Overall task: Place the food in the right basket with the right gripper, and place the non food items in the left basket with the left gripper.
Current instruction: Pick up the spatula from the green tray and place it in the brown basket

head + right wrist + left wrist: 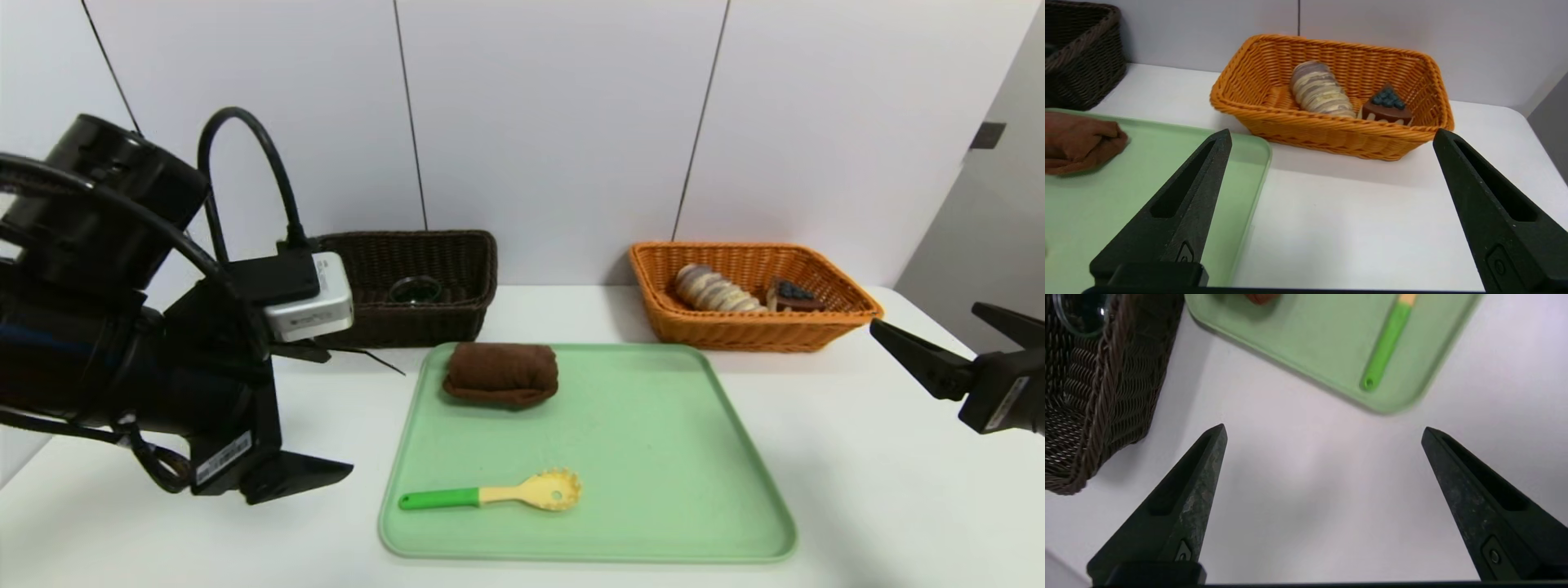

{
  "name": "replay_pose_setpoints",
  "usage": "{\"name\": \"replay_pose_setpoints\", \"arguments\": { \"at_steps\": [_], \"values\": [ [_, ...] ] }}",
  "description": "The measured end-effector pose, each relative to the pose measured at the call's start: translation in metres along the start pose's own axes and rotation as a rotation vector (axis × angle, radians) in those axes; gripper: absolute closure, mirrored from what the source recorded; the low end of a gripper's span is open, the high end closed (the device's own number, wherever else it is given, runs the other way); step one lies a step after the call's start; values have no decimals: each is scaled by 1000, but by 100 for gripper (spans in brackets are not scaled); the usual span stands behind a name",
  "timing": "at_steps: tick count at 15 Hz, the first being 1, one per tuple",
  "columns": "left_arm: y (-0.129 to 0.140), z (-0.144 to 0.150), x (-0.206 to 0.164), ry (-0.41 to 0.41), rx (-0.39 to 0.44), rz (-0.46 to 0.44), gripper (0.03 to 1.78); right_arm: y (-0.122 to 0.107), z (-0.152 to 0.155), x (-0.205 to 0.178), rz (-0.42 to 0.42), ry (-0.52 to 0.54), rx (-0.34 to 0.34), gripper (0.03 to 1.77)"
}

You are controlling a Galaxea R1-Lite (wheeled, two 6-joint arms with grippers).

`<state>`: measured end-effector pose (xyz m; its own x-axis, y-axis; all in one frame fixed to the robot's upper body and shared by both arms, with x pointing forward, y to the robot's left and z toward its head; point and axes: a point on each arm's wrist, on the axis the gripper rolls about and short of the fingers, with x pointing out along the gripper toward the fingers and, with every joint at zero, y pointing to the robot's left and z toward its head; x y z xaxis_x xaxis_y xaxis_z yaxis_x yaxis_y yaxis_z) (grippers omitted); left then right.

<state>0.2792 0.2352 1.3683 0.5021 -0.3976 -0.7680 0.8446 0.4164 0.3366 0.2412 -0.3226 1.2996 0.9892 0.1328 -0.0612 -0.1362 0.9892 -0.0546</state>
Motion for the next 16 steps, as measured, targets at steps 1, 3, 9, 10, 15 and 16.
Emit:
{"name": "replay_pose_setpoints", "arguments": {
  "at_steps": [1, 3, 9, 10, 15, 16],
  "values": [
    [3, 5, 0, 72, 100, -41, 12, 1, -3, -3, 15, 3, 0, 11],
    [6, 14, 10, 173, 285, -125, 12, 1, -8, -8, 21, 12, 0, 11],
    [-10, 41, 50, 217, 473, -232, 12, 3, -13, -13, 49, 19, 2, 10],
    [-11, 46, 57, 208, 475, -218, 12, 3, -13, -13, 50, 22, 2, 10],
    [-12, 65, 94, 185, 490, -184, 12, 3, -17, -14, 50, 32, 2, 10],
    [-13, 68, 100, 186, 496, -191, 12, 3, -17, -14, 50, 32, 2, 10]
  ]
}}
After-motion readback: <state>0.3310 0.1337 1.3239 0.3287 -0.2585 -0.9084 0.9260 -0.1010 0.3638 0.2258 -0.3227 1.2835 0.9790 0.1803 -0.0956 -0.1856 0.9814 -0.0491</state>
